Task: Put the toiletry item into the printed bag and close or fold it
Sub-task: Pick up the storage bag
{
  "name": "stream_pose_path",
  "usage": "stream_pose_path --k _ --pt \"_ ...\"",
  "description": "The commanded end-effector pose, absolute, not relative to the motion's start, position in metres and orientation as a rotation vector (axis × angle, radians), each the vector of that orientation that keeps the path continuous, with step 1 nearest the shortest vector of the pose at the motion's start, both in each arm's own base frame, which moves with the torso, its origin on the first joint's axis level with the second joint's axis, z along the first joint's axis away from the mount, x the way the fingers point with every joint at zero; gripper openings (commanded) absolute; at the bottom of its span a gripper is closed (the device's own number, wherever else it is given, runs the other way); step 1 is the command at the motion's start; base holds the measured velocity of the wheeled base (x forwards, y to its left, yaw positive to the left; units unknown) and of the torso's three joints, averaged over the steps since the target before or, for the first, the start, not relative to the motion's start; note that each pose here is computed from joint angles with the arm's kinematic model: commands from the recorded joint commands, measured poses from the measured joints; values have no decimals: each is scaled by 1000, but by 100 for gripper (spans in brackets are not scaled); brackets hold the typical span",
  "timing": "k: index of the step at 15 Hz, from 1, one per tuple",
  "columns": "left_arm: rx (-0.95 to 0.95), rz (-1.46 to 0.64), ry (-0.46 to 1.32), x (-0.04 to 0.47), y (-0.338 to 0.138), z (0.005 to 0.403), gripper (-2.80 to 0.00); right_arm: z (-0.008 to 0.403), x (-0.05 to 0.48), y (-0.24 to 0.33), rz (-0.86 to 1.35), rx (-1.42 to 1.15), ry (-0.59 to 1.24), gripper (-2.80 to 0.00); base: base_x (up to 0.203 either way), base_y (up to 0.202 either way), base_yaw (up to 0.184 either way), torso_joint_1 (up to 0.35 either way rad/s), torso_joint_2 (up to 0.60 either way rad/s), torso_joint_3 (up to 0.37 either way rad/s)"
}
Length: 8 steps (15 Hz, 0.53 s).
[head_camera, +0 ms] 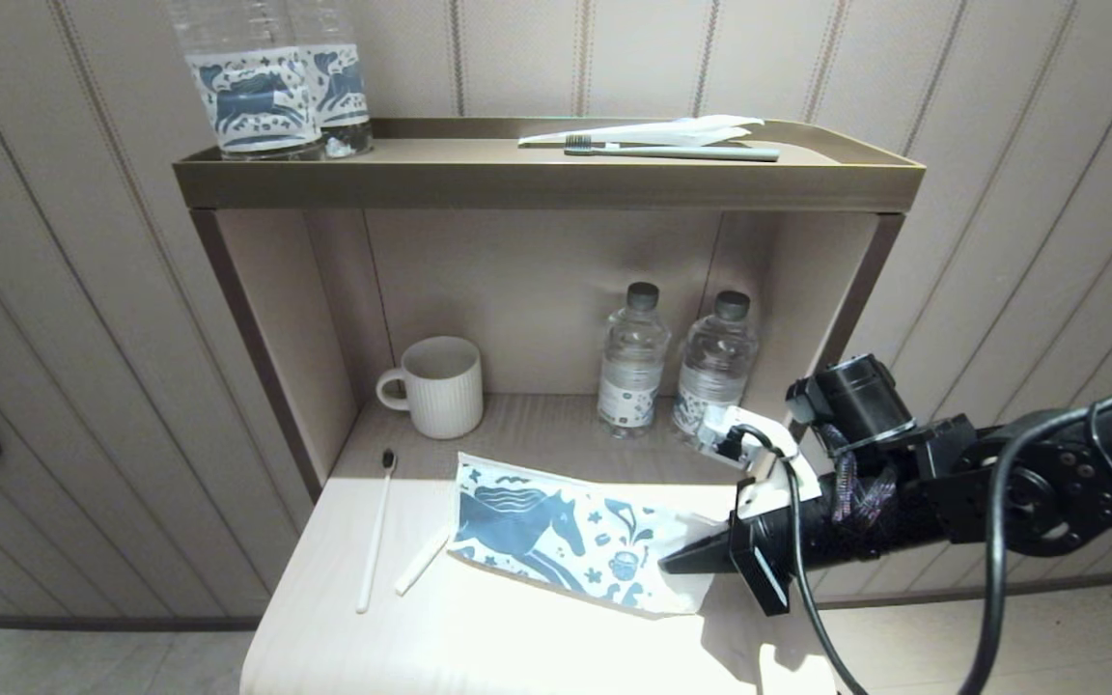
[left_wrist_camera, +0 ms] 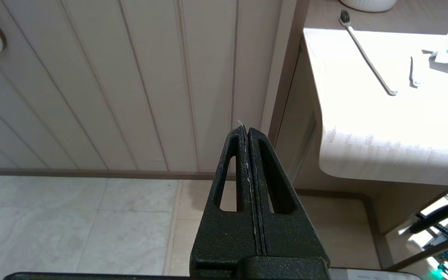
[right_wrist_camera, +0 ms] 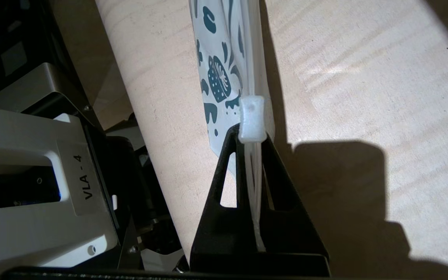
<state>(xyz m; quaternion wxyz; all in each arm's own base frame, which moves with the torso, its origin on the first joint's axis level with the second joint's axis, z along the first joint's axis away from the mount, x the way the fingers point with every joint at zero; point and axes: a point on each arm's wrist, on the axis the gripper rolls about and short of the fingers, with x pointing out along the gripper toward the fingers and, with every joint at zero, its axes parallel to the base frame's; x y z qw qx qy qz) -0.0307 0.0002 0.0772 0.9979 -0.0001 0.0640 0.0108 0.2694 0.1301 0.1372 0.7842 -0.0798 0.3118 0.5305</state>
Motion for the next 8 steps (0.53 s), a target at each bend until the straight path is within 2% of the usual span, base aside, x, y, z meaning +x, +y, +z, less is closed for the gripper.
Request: stream_pose_path --k 1,8 --pt "-1 23 129 -31 0 77 -280 138 267 129 1154 -171 666 -280 0 0 0 0 0 0" --pt "-1 23 129 -31 0 77 -280 171 234 115 1155 -192 523 -280 0 0 0 0 0 0"
